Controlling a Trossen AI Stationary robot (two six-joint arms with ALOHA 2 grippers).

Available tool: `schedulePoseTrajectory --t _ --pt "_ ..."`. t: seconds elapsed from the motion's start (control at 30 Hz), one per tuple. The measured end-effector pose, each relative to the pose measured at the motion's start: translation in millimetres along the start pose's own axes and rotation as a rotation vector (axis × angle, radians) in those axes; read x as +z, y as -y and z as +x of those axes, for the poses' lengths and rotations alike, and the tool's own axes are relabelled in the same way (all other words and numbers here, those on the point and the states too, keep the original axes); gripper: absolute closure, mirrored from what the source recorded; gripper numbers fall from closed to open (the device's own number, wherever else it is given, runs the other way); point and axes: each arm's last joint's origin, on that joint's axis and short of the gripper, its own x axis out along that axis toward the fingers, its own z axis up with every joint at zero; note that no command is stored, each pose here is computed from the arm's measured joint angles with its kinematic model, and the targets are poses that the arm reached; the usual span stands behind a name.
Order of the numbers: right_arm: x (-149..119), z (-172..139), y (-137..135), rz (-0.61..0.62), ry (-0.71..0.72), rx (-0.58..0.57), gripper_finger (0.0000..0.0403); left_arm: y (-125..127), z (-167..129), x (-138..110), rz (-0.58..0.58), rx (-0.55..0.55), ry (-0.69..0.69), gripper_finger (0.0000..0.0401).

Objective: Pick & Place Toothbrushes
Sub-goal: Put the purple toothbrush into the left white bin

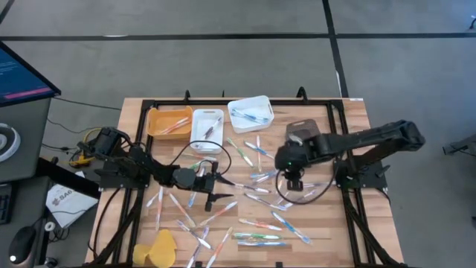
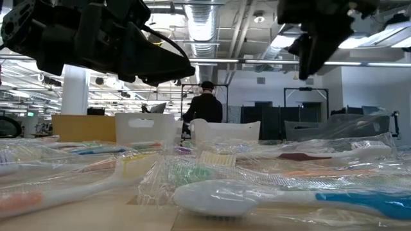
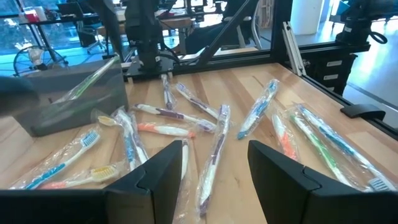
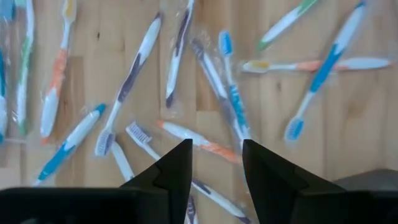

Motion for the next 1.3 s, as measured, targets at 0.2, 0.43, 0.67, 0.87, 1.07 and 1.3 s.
schedulePoseTrajectory --t 0.2,0.43,0.67,0.87,1.07,1.3 --pt "-8.3 28.7 -9.0 -0.052 0.004 0.013 0.0267 -2.9 0.5 -0.1 -0.002 0.011 0.000 0.0225" --pt "-1.0 67.1 -10.5 -0.134 -0.066 0.003 0.0282 -2.9 0.5 0.0 -0.002 0.011 0.001 0.0225" --pt "1.3 102.5 0.1 -0.161 -0.177 -0.015 0.0294 -2.8 0.5 -0.1 -0.002 0.010 -0.001 0.0225" --pt "10.2 115.4 8.4 -0.174 -0.201 -0.022 0.0296 -2.9 0.6 -0.3 -0.001 0.010 -0.002 0.0225" --pt "12.1 118.7 14.0 -0.164 -0.206 -0.026 0.0296 -2.9 0.6 -0.3 -0.001 0.010 -0.003 0.0225" --pt "15.6 124.3 16.3 -0.155 -0.171 -0.031 0.0296 -2.8 0.6 -0.3 -0.001 0.010 -0.003 0.0225"
